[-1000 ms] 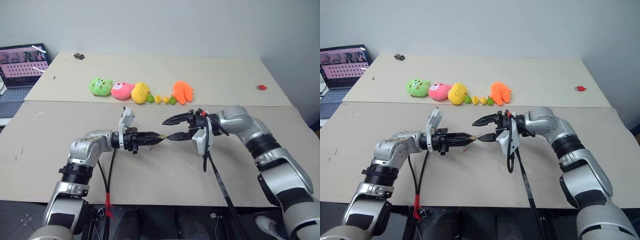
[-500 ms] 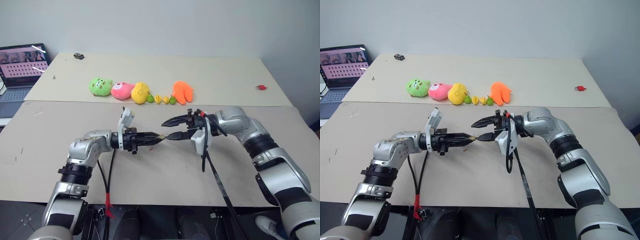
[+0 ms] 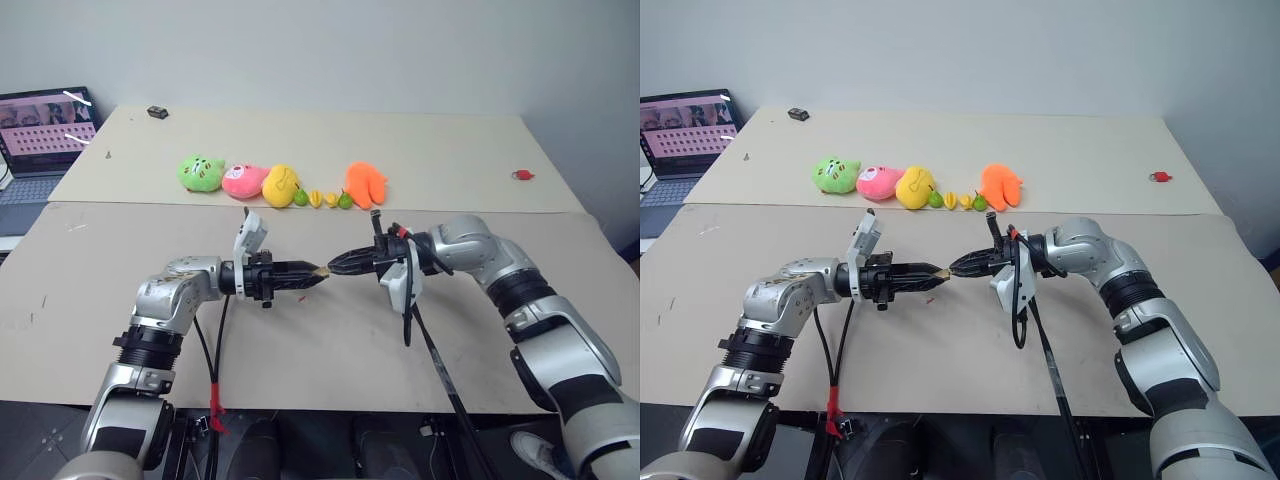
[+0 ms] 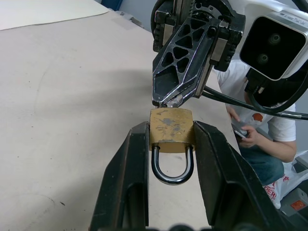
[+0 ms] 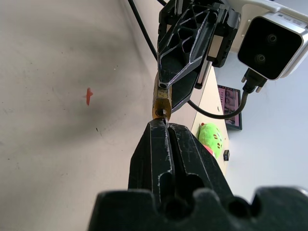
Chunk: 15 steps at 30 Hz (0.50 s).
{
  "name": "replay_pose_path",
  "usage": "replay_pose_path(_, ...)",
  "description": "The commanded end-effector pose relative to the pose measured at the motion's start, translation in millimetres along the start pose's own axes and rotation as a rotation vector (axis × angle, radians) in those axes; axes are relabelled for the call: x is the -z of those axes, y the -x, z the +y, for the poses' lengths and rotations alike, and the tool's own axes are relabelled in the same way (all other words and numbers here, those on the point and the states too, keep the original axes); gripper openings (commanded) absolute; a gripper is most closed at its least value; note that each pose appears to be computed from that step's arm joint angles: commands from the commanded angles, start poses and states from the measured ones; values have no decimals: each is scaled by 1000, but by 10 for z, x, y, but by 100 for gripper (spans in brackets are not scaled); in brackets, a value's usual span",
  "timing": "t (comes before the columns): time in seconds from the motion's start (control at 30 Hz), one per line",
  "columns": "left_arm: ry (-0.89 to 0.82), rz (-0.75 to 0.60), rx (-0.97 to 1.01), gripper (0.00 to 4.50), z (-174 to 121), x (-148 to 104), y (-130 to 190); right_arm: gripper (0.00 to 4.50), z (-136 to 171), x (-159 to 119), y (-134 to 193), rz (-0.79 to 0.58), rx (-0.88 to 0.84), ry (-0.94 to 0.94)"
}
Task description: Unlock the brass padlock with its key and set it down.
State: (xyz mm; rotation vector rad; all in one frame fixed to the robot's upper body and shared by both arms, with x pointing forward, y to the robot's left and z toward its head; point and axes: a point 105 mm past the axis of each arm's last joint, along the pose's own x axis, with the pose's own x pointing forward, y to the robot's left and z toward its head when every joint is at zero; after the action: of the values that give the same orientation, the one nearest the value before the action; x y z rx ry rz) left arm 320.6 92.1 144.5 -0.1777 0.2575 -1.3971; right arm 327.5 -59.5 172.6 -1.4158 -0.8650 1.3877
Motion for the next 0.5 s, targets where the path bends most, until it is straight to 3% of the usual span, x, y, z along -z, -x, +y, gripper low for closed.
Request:
replay_pose_path(0.03,3,-6,17,84,-29,-26,-35,5,-261,-36,56,-14,85,70)
replay_pose_path(0.3,4,-12,6,84,-12,-39,-25,5,-231,-38,86,-17,60,48)
replay_pose_path(0.5,1,-14,8,84,-13,-31,-43,5,-207,-33,60,-39,-4,-157)
